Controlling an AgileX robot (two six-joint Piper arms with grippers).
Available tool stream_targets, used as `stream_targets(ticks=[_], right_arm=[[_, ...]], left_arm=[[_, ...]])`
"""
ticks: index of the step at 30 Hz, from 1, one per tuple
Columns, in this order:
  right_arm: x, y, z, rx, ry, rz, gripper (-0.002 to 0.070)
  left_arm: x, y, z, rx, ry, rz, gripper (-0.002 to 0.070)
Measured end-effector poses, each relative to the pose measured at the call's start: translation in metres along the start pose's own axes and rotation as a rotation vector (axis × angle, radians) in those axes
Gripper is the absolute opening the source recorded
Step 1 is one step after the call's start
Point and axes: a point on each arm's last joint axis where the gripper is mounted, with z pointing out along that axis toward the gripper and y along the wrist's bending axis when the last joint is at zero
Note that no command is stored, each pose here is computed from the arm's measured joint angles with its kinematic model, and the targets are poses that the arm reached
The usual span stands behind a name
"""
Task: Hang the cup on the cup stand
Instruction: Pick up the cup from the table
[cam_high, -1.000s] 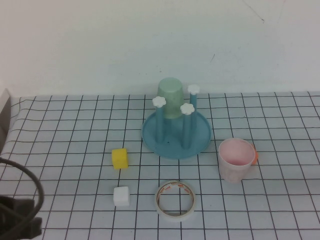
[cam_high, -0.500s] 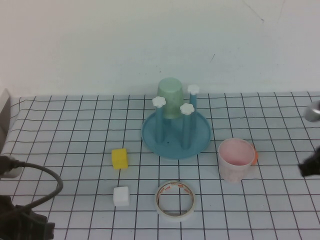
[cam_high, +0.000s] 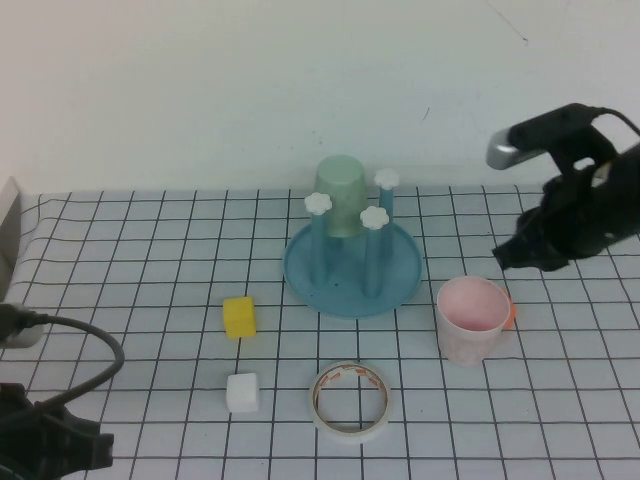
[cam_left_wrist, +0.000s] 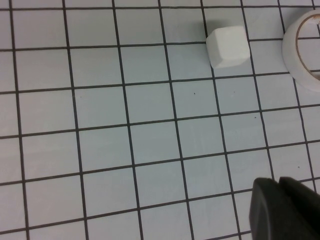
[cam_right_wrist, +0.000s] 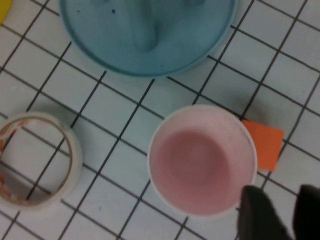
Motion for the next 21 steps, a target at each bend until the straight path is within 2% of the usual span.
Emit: stream_targets(ticks=[4, 7, 14, 21], right_arm=[[-0.012, -0.004, 0.025, -0.008, 0.037, 0.033, 0.0289], [-0.013, -0.007, 0.045, -0.01, 0.071, 0.04, 0.0346], [0.002, -0.011, 0.087, -0.01, 0.177, 0.033, 0.0369], [0.009, -0.012, 0.104, -0.014, 0.219, 0.034, 0.0348]], left_arm=[[0.0, 0.0, 0.0, 0.005, -0.001, -0.004, -0.0003], [0.0, -0.001, 0.0, 0.008, -0.004, -0.008, -0.0003], [-0.001, -0.001, 0.0, 0.01, -0.006, -0.008, -0.0003], [-0.001, -0.001, 0.0, 0.014, -0.009, -0.014, -0.0003]])
